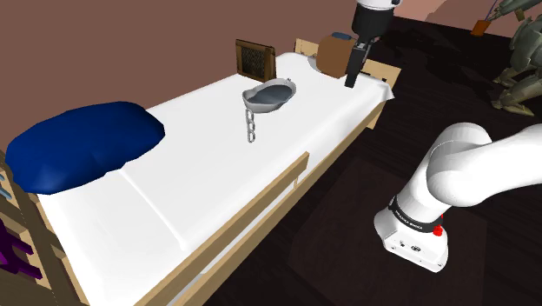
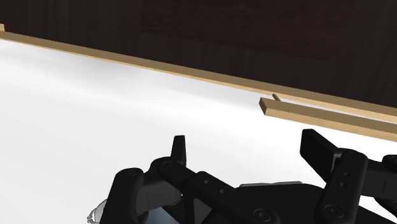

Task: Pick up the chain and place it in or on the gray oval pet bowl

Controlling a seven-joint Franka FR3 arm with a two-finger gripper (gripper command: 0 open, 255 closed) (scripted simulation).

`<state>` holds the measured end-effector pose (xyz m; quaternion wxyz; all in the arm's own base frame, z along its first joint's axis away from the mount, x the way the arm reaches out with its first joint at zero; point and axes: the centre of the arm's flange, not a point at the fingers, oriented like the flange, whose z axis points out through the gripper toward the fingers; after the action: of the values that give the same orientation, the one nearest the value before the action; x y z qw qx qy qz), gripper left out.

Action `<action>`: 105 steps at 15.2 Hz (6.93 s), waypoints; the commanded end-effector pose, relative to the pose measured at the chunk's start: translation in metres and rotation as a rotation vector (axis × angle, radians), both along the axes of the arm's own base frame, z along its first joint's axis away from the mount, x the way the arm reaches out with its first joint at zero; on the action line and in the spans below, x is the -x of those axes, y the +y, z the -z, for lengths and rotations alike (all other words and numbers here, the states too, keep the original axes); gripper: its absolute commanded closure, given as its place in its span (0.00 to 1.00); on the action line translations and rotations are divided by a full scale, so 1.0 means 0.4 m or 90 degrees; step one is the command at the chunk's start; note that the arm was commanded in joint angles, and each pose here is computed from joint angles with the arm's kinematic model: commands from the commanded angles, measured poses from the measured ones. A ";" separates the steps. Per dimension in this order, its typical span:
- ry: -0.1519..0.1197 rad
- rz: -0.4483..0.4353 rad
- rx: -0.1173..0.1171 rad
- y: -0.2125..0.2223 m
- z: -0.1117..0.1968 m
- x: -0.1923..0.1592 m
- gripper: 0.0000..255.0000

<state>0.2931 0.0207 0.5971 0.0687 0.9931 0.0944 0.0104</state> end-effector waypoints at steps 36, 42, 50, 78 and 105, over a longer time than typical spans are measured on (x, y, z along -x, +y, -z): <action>-0.219 0.158 -0.082 0.267 0.638 -0.496 0.00; -0.219 0.158 -0.082 0.267 0.638 -0.496 0.00; -0.219 0.158 -0.082 0.267 0.638 -0.496 1.00; -0.219 0.158 -0.082 0.267 0.294 -0.496 1.00; -0.219 0.158 -0.082 -0.324 0.272 -0.741 1.00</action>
<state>0.5853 -0.1023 0.4915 0.0211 0.9830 -0.0438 0.1772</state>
